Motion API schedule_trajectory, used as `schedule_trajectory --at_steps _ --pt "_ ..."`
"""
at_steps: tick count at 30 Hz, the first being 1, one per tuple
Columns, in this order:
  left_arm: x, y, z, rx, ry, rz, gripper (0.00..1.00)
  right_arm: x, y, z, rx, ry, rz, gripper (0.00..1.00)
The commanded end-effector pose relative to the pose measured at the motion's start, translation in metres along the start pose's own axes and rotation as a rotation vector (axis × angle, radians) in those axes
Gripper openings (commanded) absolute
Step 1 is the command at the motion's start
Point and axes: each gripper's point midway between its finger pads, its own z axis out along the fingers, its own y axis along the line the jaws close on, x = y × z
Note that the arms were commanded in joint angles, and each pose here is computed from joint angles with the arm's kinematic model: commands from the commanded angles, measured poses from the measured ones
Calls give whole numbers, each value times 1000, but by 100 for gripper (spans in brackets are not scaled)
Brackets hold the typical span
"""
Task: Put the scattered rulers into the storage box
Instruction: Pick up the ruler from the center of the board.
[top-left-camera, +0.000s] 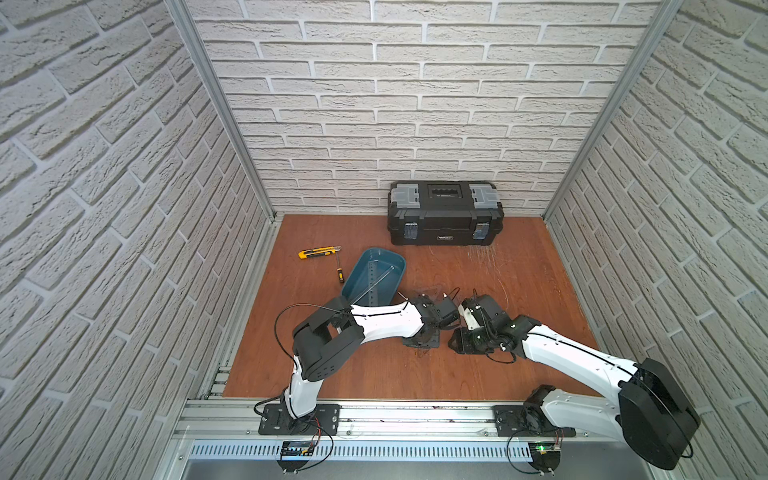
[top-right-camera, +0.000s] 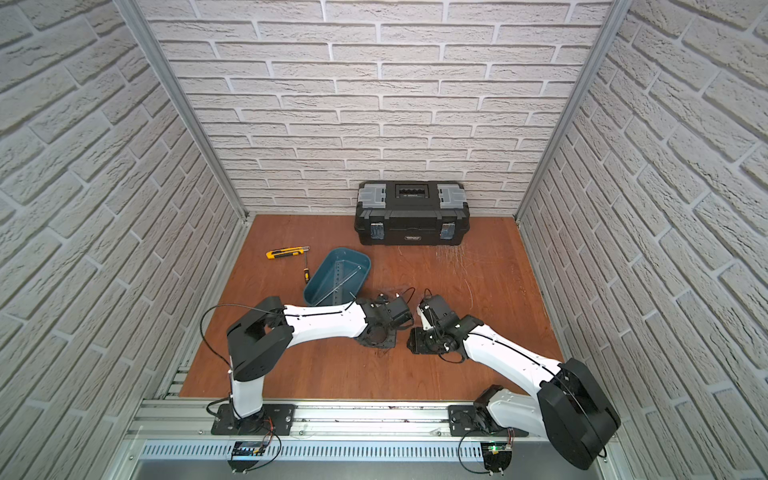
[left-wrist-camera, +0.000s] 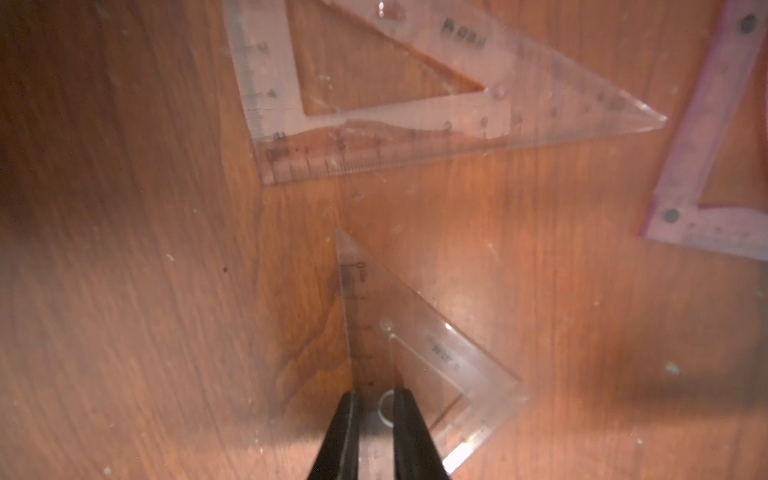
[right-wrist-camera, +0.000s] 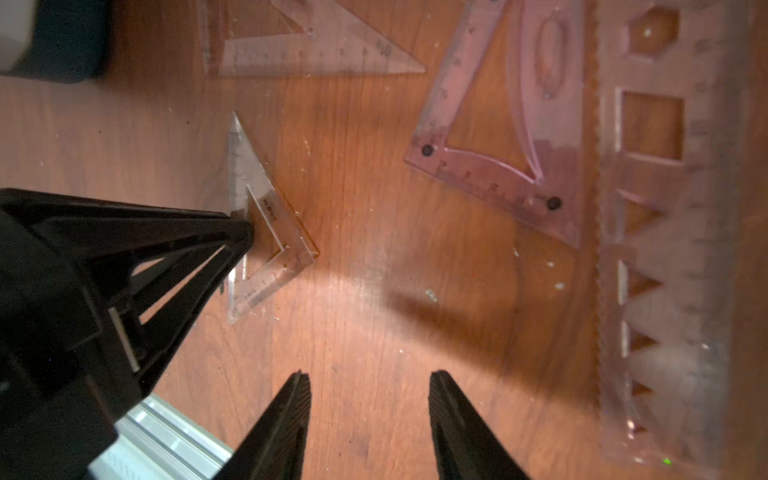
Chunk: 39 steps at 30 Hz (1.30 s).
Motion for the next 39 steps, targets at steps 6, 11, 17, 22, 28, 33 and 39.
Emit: schedule_trajectory --at_steps 6,11,17,22,28,33,39 --pt "27 14 21 11 80 -21 16 -4 20 15 -101 10 33 47" --pt "29 16 23 25 80 -26 16 -8 20 26 -108 8 60 46" --pt "32 18 25 38 82 -37 15 -10 24 42 -140 24 96 46" --pt "32 20 25 60 74 -52 14 -12 26 48 -155 27 117 46" --pt "34 26 28 86 70 -79 13 -13 26 48 -152 24 126 46" --pt "35 29 29 106 65 -99 12 -11 26 50 -163 31 139 44" --pt "35 31 30 123 59 -112 11 -10 30 53 -192 37 163 42"
